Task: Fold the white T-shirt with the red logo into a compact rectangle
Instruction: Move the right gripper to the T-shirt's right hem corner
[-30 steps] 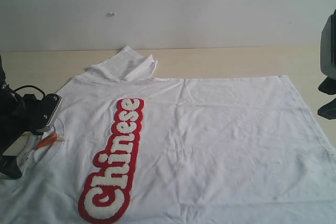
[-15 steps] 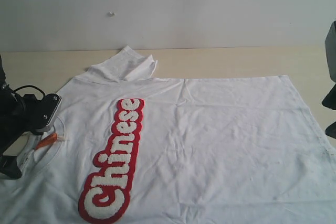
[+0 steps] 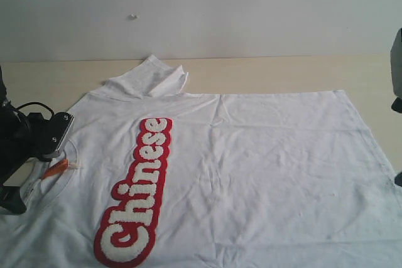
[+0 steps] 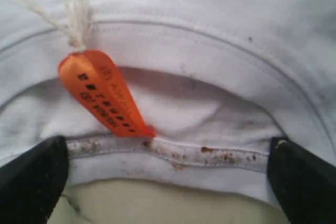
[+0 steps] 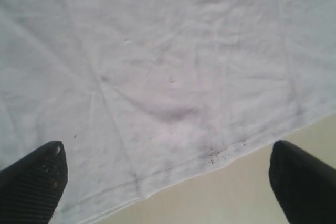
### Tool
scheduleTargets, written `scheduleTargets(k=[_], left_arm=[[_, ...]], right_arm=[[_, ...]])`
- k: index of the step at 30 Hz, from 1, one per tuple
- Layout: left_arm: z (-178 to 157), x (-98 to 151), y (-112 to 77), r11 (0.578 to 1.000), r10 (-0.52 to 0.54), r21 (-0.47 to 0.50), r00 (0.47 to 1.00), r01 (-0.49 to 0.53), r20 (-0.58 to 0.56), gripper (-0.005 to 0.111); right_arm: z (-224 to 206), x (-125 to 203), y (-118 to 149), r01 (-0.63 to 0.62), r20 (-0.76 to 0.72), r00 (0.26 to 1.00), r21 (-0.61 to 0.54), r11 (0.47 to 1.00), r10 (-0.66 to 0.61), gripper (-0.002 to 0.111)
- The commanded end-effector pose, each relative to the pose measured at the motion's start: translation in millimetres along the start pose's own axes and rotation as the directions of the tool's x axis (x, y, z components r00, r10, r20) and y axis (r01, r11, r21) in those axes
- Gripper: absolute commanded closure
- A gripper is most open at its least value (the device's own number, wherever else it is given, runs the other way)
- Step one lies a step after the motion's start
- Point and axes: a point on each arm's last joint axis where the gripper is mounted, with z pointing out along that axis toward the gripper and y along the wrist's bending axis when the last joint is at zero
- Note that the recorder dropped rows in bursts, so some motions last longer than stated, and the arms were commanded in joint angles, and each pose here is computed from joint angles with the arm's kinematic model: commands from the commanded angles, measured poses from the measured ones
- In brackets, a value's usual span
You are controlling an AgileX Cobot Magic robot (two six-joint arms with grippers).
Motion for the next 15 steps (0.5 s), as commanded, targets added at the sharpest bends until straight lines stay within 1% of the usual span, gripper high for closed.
scheduleTargets(k=[1, 2, 5, 10, 12, 15], left_arm=[[27.0, 2.7, -5.5, 0.999, -0.007, 0.043, 1.0, 0.007, -0.002, 0.002], [27.0, 2.7, -5.5, 0.999, -0.007, 0.043, 1.0, 0.007, -0.002, 0.002], [27.0, 2.7, -5.5, 0.999, -0.007, 0.043, 1.0, 0.007, -0.002, 0.002], [27.0, 2.7, -5.5, 0.999, -0.007, 0.043, 1.0, 0.007, -0.002, 0.002], [27.0, 2.7, -5.5, 0.999, -0.007, 0.043, 1.0, 0.007, -0.002, 0.002], [27.0, 2.7, -5.5, 0.999, -0.007, 0.043, 1.0, 0.007, -0.002, 0.002]], right_arm=[[-1.1, -2.0, -20.6, -0.288, 0.064, 0.958, 0.183, 0.94, 0.281, 0.003], [-0.6, -2.7, -23.4, -0.319, 0.084, 0.948, 0.201, 0.926, 0.308, 0.003], [3.2, -4.8, -28.6, -0.338, 0.112, 0.941, 0.214, 0.917, 0.32, 0.003], [22.0, -3.5, -35.3, -0.388, 0.073, 0.922, 0.167, 0.906, 0.381, 0.003], [30.8, -2.7, -38.0, -0.35, 0.043, 0.937, 0.149, 0.925, 0.348, 0.003], [38.2, -1.8, -39.8, -0.186, 0.001, 0.982, 0.132, 0.974, 0.187, 0.003]])
